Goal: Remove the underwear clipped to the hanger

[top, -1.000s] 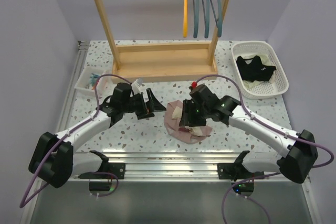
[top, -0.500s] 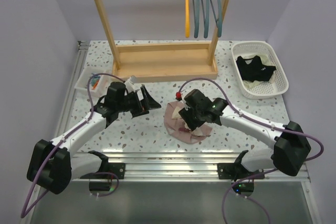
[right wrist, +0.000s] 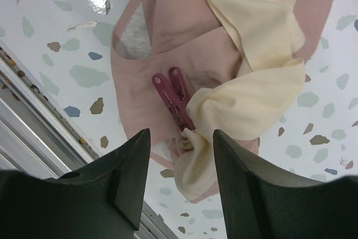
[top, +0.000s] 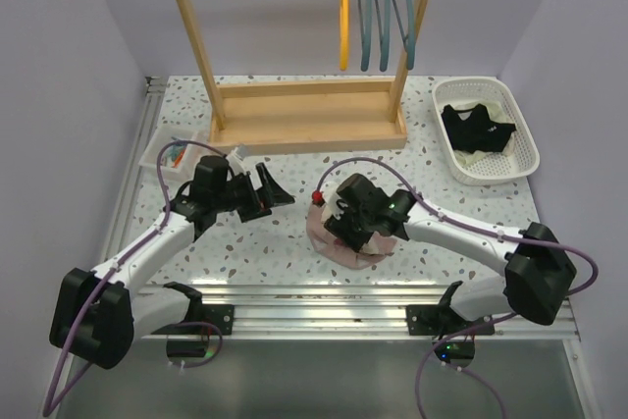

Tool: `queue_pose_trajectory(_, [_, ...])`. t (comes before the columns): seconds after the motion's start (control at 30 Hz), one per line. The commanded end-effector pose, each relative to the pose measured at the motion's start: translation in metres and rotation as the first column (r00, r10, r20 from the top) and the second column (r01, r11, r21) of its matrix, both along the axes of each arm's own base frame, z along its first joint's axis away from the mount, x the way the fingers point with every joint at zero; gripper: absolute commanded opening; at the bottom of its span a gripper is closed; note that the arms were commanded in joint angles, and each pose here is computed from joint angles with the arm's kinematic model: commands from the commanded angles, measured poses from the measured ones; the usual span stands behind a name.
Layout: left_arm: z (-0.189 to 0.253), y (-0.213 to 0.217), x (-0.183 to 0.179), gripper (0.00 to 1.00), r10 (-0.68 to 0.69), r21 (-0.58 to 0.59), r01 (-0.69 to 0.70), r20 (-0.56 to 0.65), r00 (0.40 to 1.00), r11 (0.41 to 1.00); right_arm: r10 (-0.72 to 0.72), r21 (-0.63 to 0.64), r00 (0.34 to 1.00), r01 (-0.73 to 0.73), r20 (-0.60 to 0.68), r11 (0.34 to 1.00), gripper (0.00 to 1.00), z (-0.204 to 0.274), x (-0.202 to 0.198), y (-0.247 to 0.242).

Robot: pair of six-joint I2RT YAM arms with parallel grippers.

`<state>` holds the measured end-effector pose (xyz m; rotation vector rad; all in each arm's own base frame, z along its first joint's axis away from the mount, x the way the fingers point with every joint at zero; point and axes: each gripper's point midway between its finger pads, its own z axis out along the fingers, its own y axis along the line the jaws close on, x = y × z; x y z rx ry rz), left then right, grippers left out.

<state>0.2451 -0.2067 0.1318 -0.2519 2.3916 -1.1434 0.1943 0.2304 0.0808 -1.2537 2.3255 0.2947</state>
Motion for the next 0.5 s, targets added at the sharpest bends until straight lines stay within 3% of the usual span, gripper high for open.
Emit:
queue_pose_trajectory(0.0, [0.0, 0.005, 0.001, 1.0, 0.001, 0.008, -0.001, 0.023, 1.0, 1.0, 0.082, -0.009, 0.997, -0.082, -0.008, 0.997, 0.53, -0.009, -0.007, 0.011])
queue_pose_trajectory(0.27, [0.001, 0.012, 0.003, 1.0, 0.018, -0.001, -0.018, 0.026, 0.999, 1.0, 0.066, -0.133, 0.998, -0.065, 0.007, 0.989, 0.53, -0.043, -0.005, 0.007])
queue_pose_trajectory(0.47, [-0.001, 0.014, 0.001, 1.0, 0.024, -0.007, -0.024, 0.019, 1.0, 1.0, -0.031, -0.21, 0.991, 0.058, 0.129, 0.976, 0.49, -0.047, 0.023, -0.005])
